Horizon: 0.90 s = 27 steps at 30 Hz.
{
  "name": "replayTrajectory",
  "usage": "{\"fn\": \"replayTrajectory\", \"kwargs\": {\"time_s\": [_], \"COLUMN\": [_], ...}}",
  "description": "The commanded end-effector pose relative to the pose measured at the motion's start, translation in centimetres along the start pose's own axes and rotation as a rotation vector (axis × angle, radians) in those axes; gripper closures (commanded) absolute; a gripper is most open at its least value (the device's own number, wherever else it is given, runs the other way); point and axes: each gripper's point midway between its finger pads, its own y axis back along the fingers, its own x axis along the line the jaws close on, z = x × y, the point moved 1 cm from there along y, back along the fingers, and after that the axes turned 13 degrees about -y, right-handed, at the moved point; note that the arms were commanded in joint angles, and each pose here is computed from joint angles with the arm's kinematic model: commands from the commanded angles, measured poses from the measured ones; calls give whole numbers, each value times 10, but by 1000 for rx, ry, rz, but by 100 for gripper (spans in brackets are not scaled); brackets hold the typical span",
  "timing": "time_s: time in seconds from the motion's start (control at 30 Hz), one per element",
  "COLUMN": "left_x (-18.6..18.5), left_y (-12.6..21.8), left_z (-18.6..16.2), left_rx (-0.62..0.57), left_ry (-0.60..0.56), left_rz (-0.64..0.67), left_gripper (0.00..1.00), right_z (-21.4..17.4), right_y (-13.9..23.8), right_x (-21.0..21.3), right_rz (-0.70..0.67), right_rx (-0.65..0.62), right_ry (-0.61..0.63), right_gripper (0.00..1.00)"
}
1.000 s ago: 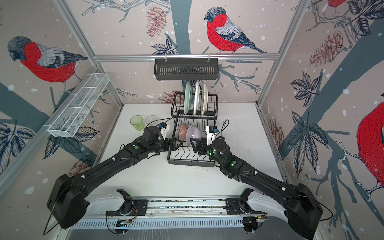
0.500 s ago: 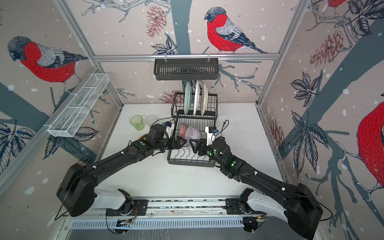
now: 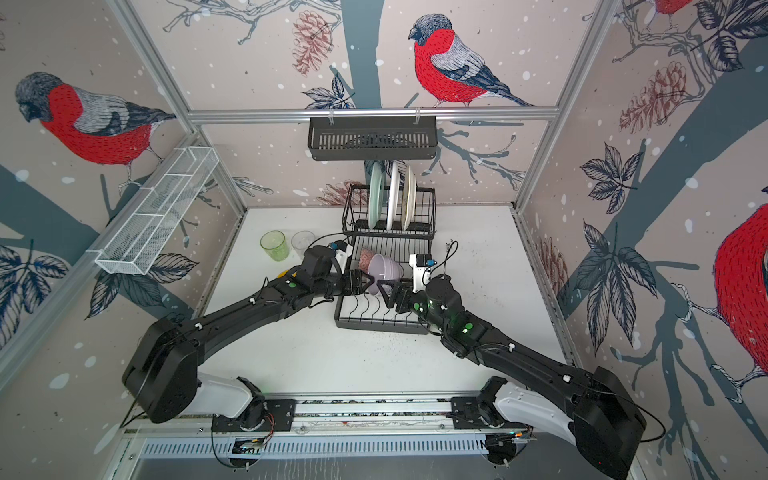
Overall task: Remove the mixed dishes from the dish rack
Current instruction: 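Close the left gripper on the rim of the lavender bowl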
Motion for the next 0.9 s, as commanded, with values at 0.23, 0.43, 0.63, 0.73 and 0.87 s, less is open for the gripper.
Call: {"fn": "replayTrajectory", "kwargs": {"time_s": [0.23, 0.43, 0.63, 0.73, 0.87], "left_x": [-15, -18, -23, -25, -25], "left_y": [-3, -3, -4, -3, -3], "left_z": [10, 11, 9, 9, 8], "left_rx": [-48, -52, -49, -56, -52], "left_ry": [4, 3, -1, 0, 0], "left_rz": [-91, -108, -152, -163, -166], "left_gripper": [51, 57, 65, 73, 80], "right_z": [8, 7, 5, 3, 2], "right_y": [-3, -3, -5, -7, -9], "right_x": [21, 22, 20, 21, 21], "right_rz": [97, 100, 102, 106, 109], "right_rx": [-18, -16, -9, 3, 12], "right_ry": [1, -1, -5, -3, -2], "right_gripper": [43, 43, 42, 42, 42]}}
